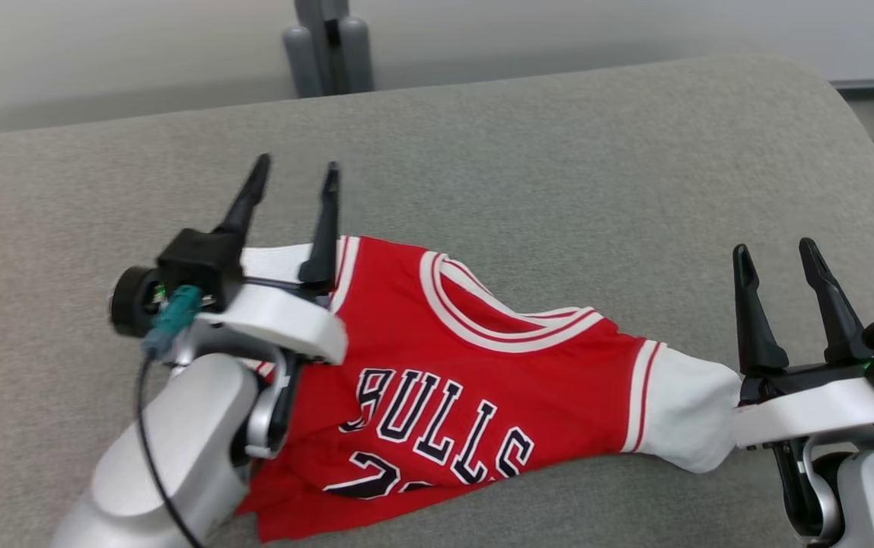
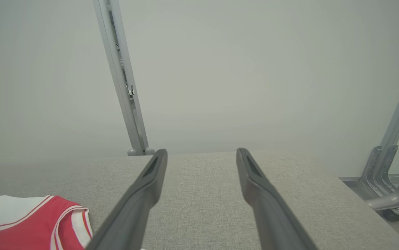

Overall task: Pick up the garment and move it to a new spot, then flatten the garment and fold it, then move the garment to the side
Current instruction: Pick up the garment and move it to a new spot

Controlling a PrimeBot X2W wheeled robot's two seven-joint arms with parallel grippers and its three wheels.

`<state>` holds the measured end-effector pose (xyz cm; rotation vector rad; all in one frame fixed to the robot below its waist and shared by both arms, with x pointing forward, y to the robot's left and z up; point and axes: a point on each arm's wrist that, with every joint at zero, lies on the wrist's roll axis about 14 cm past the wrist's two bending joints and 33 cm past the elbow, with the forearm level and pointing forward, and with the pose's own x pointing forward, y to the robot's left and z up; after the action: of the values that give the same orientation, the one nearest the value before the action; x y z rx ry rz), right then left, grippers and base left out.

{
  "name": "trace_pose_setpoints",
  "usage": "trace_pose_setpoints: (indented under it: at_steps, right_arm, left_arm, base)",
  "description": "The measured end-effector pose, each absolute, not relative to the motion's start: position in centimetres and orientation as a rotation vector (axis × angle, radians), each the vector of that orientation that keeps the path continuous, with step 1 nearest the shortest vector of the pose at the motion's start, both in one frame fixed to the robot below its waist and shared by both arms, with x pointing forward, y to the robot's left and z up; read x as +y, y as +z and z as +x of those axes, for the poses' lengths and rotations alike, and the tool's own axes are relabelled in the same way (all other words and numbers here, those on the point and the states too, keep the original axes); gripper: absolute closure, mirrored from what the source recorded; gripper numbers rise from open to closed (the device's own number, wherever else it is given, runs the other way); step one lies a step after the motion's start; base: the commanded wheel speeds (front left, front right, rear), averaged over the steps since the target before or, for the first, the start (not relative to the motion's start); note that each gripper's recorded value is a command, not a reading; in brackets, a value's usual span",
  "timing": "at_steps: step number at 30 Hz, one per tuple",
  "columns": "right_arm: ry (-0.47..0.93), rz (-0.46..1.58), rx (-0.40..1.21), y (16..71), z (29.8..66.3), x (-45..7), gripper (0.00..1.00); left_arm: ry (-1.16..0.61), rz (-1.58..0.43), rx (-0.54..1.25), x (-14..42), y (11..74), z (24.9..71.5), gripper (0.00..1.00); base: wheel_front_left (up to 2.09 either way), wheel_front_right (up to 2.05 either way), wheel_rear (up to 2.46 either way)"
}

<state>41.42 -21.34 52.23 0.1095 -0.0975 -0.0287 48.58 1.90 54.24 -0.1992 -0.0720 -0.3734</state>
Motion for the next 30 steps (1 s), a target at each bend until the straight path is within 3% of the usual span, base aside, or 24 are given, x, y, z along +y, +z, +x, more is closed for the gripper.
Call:
trace_pose_setpoints:
  at_steps: [6,12,30]
  right_arm:
    - [0.033,0.116,-0.109,53.0,41.7,-19.2,0.0]
    - [0.064,0.12,-0.096,53.0,41.0,-18.1,0.0]
    - [0.087,0.11,-0.085,53.6,37.7,-17.4,0.0]
  left_arm:
    - [-0.166,-0.171,-0.081,10.1,54.1,47.5,0.0]
    - [-0.069,-0.142,-0.088,15.0,54.3,44.7,0.0]
    - [-0.028,-0.14,-0.154,19.1,55.9,38.1,0.0]
  base:
    - [0.0,0.0,0.0]
    - [0.0,0.0,0.0]
    - [0.0,0.0,0.0]
